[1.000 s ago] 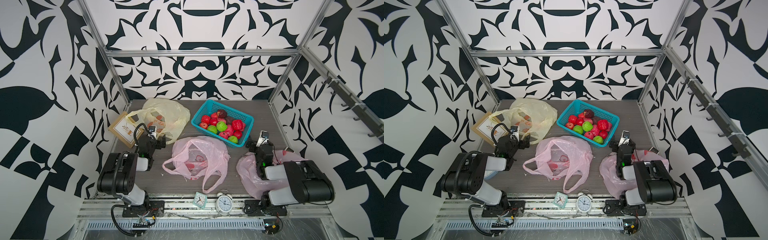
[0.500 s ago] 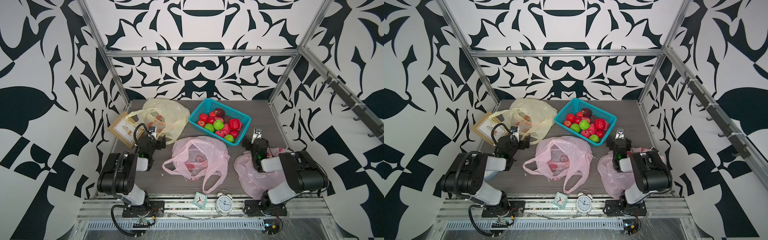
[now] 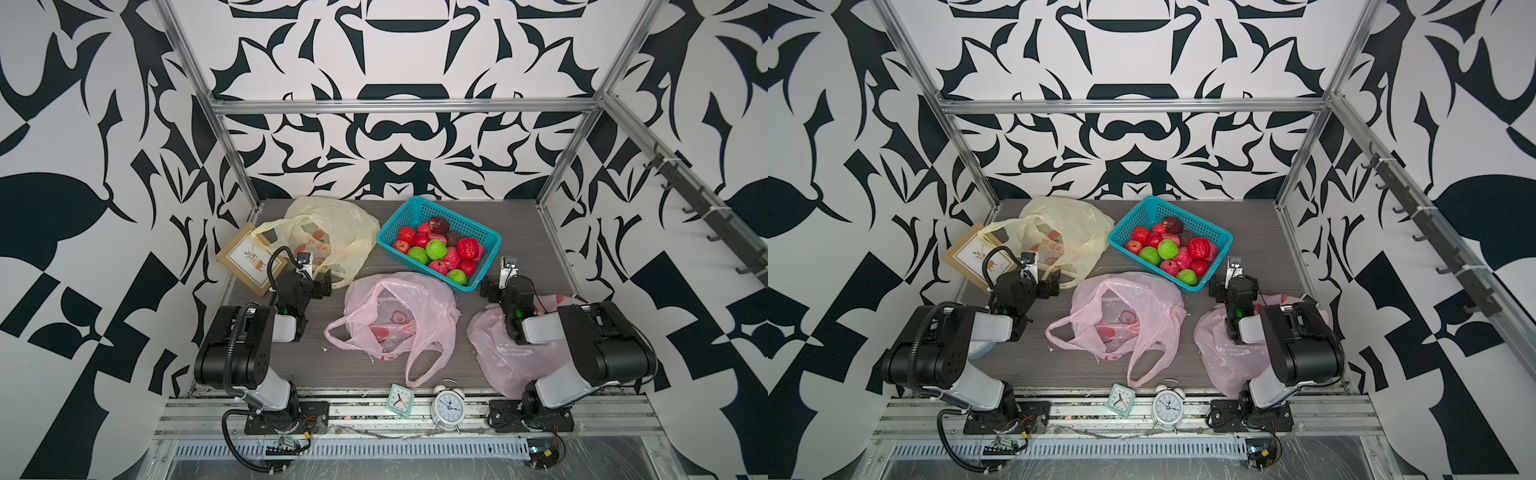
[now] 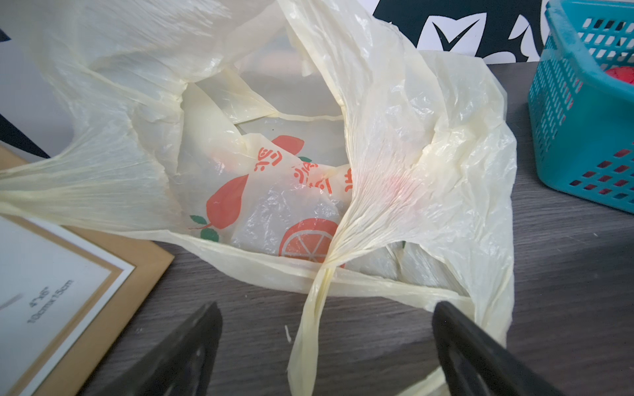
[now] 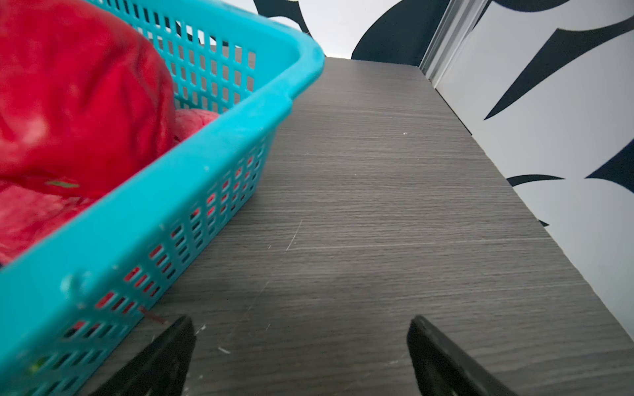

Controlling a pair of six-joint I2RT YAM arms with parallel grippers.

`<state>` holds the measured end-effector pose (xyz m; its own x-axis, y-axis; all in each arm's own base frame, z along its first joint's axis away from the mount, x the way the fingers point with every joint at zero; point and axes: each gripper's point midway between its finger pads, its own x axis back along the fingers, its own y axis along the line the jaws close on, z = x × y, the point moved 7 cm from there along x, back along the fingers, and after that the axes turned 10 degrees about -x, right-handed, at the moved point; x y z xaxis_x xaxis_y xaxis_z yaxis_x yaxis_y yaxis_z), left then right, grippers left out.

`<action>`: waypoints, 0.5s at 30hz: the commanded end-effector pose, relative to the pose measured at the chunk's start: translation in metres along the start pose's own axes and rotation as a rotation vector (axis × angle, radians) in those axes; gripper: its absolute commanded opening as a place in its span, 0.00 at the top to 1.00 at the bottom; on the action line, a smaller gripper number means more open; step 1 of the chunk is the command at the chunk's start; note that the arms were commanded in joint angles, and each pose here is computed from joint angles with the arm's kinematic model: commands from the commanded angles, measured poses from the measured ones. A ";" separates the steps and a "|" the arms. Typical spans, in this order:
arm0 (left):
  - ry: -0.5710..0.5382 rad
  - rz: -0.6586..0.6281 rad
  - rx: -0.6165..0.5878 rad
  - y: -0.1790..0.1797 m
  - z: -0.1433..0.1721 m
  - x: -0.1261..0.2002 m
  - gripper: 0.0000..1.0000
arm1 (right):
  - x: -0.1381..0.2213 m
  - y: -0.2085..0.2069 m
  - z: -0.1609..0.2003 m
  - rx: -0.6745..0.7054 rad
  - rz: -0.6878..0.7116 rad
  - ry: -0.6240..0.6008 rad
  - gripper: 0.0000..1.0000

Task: Untie the knot of a plastic bag & take out the apple
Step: Reset both arms

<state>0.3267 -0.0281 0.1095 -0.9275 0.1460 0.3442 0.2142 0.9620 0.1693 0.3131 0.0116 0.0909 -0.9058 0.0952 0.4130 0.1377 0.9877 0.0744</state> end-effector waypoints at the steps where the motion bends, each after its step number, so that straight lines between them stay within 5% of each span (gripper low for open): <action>1: -0.005 -0.007 0.008 0.002 -0.001 0.001 0.01 | -0.001 0.009 -0.015 0.013 -0.061 -0.049 0.01; 15: -0.003 -0.001 0.007 0.002 -0.001 0.000 0.01 | -0.001 0.010 -0.015 0.013 -0.064 -0.049 0.01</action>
<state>0.3267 -0.0282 0.1095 -0.9274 0.1464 0.3441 0.2147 0.9618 0.1696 0.3129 0.0164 0.0895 -0.9053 0.0515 0.4217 0.0925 0.9927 0.0773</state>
